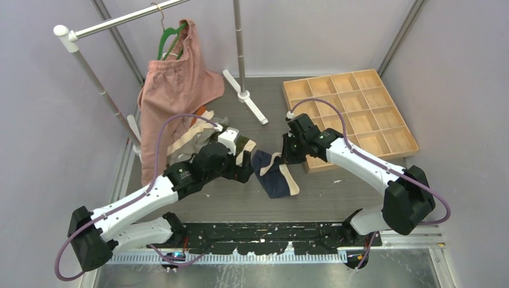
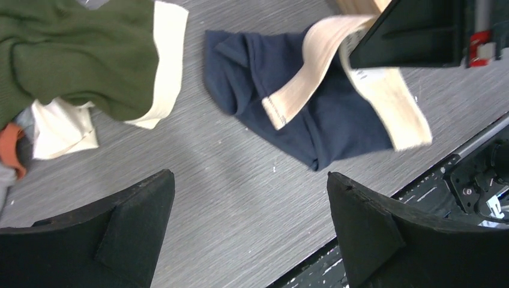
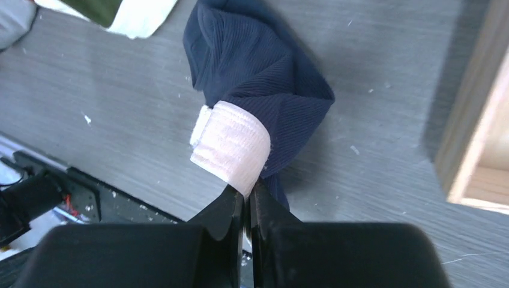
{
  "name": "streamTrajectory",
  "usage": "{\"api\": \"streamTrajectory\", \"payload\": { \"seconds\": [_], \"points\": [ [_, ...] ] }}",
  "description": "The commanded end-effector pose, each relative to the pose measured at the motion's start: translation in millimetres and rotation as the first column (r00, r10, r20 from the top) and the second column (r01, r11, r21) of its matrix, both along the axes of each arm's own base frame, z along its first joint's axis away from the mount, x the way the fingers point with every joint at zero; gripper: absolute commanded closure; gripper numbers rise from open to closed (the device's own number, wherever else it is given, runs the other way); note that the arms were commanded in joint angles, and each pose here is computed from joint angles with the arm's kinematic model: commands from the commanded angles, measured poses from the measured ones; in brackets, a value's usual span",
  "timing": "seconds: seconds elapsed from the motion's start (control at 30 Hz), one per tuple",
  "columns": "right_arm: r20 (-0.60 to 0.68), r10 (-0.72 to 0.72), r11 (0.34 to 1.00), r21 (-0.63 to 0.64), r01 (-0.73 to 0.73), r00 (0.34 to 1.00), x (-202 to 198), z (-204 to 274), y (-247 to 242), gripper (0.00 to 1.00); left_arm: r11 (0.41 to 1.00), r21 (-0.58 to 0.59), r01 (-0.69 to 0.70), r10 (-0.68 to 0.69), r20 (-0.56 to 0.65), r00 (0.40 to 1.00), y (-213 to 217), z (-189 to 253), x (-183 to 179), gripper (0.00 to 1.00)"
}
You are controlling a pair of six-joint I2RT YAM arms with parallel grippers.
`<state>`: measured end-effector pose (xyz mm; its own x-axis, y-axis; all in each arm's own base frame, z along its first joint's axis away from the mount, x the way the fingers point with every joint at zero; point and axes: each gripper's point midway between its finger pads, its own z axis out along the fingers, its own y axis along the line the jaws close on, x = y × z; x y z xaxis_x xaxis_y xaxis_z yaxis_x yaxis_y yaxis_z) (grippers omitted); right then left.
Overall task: Roll the underwear
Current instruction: Place the underwear at the center of the board.
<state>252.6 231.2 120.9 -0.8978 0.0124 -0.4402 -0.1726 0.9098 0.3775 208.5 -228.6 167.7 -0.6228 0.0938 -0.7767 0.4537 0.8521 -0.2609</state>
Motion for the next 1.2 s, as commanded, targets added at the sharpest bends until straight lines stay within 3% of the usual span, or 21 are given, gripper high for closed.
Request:
{"api": "streamTrajectory", "payload": {
  "seconds": [0.0,0.3,0.57,0.8,0.87,0.97,1.03,1.17],
  "points": [
    [-0.051,0.04,0.985,0.17,-0.03,0.998,-16.8,17.2,23.8,0.96,0.998,-0.058,0.032,-0.024,0.142,0.99,-26.4,16.8,14.3,0.0],
    [-0.071,0.027,0.983,0.184,-0.014,0.997,-21.8,12.8,22.7,0.96,0.984,-0.009,0.179,-0.172,0.23,0.958,-68.1,-16.9,5.1,0.0],
    [-0.074,0.038,0.98,0.198,-0.023,0.997,-24.5,15.7,24.2,0.95,0.963,0.132,0.233,-0.264,0.309,0.914,-87.9,-48.0,9.5,0.04],
    [-0.077,0.035,0.983,0.185,-0.021,0.996,-27.5,15.5,20.4,0.95,0.947,0.284,0.149,-0.24,0.319,0.917,-84.3,-70.9,33.2,0.33],
    [-0.08,0.031,0.984,0.178,-0.016,0.996,-28.8,13.8,18.4,0.95,0.939,0.311,0.148,-0.246,0.304,0.92,-86.0,-75.4,35.9,0.46],
    [-0.08,0.024,0.984,0.178,-0.009,0.997,-30.9,13.9,16.2,0.95,0.93,0.328,0.167,-0.265,0.282,0.922,-88.9,-79.2,34.6,0.72],
    [-0.075,0.018,0.985,0.174,-0.005,0.997,-31.7,13.9,14.0,0.95,0.928,0.334,0.167,-0.266,0.278,0.923,-89.7,-78.8,35.3,0.98],
    [-0.073,0.008,0.989,0.148,0.003,0.997,-32.7,9.6,8.2,0.94,0.931,0.336,0.14,-0.239,0.274,0.932,-85.9,-71.2,37.1,0.99]
  ]
}}
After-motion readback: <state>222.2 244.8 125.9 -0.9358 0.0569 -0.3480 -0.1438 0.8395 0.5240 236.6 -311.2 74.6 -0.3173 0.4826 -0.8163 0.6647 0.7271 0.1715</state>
